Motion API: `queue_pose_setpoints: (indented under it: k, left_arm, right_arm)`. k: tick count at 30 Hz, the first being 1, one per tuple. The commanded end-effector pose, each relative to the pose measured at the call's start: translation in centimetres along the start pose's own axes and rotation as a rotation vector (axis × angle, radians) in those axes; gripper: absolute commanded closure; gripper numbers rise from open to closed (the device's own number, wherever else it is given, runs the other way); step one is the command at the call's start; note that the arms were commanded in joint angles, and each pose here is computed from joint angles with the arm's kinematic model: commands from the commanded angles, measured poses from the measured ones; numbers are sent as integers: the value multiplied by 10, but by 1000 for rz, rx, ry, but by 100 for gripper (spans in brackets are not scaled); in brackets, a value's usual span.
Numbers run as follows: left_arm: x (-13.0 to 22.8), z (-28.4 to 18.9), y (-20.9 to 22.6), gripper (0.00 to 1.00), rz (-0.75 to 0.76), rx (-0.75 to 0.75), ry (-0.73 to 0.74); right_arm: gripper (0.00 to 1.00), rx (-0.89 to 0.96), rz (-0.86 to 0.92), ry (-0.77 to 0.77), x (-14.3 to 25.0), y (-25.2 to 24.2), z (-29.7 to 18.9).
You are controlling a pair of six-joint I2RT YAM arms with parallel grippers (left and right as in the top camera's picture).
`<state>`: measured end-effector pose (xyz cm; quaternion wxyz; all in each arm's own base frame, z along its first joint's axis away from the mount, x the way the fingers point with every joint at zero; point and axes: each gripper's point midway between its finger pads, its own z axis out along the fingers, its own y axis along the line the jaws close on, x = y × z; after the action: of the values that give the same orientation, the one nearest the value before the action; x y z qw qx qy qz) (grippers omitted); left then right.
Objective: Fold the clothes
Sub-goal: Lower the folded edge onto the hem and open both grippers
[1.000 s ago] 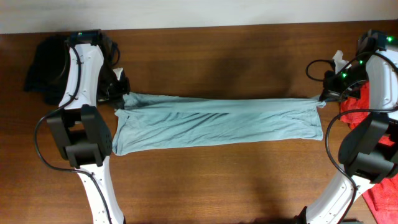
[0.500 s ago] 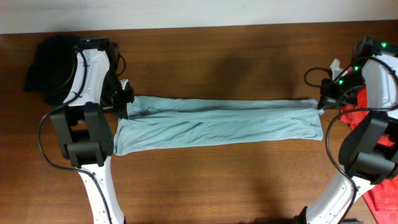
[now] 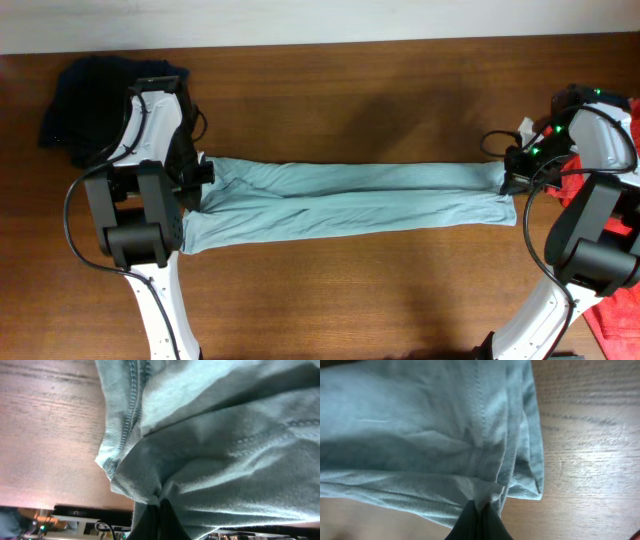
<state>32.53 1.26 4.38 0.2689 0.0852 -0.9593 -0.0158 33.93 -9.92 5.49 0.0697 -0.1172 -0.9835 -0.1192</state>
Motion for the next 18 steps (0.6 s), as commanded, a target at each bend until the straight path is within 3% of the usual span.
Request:
queue_pose_setpoints:
  k: [1,18]
  left_arm:
    - [4,-5,11,99,-36,-51,-20]
    - [15,11,10,99,-34,-101,41]
  right_arm:
    - [96,55,12,1,8,-11,-3]
    - [96,52,45,21,11,-12,3]
